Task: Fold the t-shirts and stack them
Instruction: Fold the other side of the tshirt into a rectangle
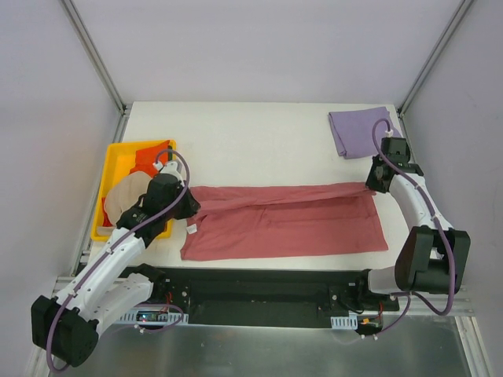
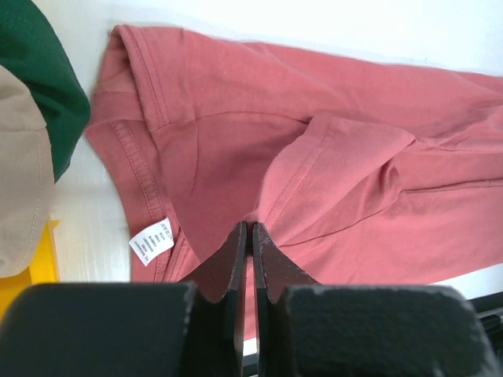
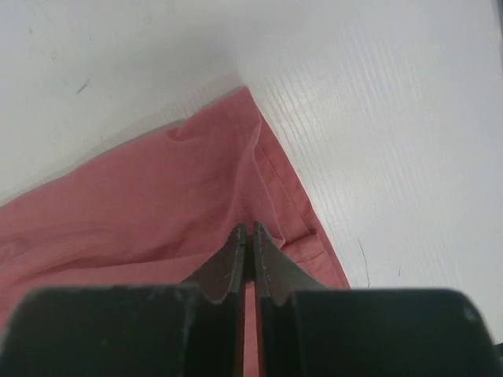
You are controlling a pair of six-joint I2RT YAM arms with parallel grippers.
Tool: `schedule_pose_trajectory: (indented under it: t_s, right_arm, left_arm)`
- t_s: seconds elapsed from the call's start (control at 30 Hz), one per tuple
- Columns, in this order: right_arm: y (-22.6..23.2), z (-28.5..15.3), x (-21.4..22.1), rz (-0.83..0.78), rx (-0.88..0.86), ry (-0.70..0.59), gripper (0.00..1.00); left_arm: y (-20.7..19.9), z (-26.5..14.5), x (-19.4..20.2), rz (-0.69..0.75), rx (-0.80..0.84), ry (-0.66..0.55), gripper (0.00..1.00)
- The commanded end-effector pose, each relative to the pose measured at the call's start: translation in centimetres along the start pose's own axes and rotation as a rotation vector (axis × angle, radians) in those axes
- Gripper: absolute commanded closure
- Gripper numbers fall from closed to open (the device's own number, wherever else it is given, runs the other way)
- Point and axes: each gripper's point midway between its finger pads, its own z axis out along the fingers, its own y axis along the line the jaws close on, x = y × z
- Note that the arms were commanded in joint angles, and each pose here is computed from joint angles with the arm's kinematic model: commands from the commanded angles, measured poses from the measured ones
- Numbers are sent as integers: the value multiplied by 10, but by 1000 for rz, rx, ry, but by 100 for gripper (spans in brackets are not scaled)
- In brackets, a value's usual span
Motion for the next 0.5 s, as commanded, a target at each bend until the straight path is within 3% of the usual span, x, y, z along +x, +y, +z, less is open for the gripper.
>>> schedule_pose_trajectory:
  t_s: [0.0,0.07,0.13,0.17,0.23,0.37,0.4,0.43,0.47]
  right_arm:
    - [-13,-4,10,19,49,-1,94]
    - [-20,-3,19,29,84,14,91]
    - [-28,-3,29,45,127,29,86]
    - [-31,-3,33,50,142,36,79]
    - [-37,-7,42,75,177,59,42]
    - [-43,-22,44,116,205,48,16]
    - [-44,-26,45,131,206,38,6]
    - [-45,-30,45,141,205,26,1]
    - [-44,-33,46,149,193,14,3]
  left_arm:
    - [6,1,19,-36,-22,58,100]
    - [9,1,34,-68,-21,102,95]
    - [16,-1,50,-82,-30,141,83]
    - [20,-2,56,-88,-41,156,78]
    - [22,-7,63,-106,-46,176,59]
    - [4,-19,49,-120,21,147,25]
    - [-1,-22,42,-112,38,134,1]
    - [-7,-24,35,-103,55,129,1]
    - [-13,-25,30,-92,71,128,1]
